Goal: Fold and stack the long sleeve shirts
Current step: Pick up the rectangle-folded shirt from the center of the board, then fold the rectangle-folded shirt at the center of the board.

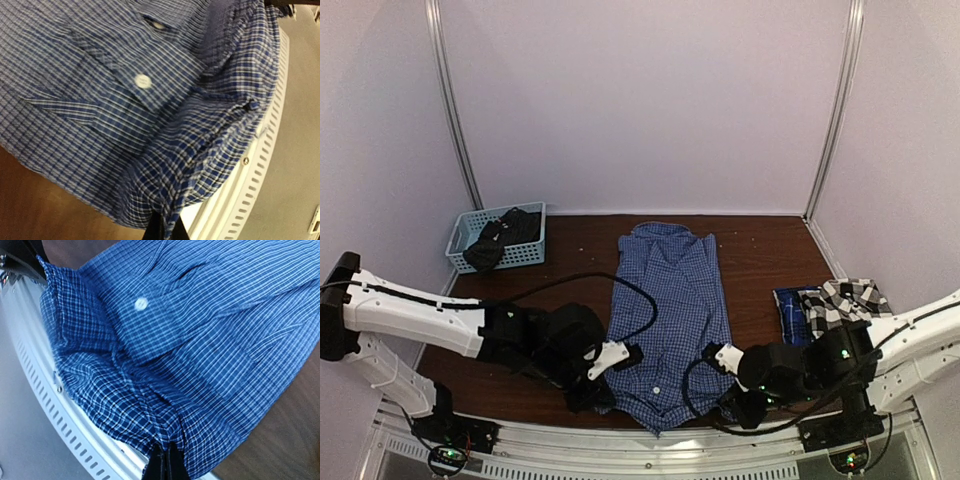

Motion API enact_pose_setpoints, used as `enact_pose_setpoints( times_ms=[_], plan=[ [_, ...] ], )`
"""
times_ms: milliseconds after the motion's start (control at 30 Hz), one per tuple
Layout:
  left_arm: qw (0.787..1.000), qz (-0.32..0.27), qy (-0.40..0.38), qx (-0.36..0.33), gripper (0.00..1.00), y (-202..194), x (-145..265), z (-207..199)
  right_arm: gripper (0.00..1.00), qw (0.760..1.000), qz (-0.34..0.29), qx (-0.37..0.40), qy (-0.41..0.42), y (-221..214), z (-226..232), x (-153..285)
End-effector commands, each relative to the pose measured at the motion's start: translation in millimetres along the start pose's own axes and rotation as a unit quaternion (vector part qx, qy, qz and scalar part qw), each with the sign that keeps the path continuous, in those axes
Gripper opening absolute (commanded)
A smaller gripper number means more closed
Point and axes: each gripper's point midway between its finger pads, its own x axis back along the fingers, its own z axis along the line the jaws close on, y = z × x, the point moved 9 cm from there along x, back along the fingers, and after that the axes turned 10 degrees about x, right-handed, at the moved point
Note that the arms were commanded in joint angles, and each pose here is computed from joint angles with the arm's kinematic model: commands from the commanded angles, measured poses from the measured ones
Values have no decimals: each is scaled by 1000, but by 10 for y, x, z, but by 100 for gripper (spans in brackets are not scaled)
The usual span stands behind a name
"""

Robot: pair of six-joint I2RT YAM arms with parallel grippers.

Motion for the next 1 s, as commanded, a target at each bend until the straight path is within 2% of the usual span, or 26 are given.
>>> enact_pose_setpoints(
  times_ms=[0, 167, 267, 533, 667, 800, 867, 967],
  plan=[
    [998, -61, -5, 19, 0, 346, 325, 276, 0, 996, -31, -24, -78, 351, -397, 225],
    [991, -112, 25, 68, 0, 654, 558, 753, 0, 986, -60, -53, -146, 806, -968, 391],
    [987, -132, 29, 92, 0, 880, 634, 1079, 0, 983, -69, -51, -160, 1054, -1279, 389],
    [983, -120, 55, 131, 0, 1342, 431, 1749, 0, 978, -26, -95, -186, 1355, -2074, -51],
    [980, -91, 63, 163, 0, 1397, 218, 2104, 0, 975, -5, -100, -199, 1394, -2379, -320],
    [976, -87, 70, 187, 2, 1420, 73, 2328, 0, 977, 2, -101, -190, 1453, -2558, -552],
    [975, -85, 72, 190, 6, 1457, 10, 2391, 6, 976, 1, -103, -193, 1499, -2642, -626],
    [973, -72, 84, 201, 28, 1474, -97, 2481, 19, 974, -2, -105, -203, 1586, -2762, -688]
  ],
)
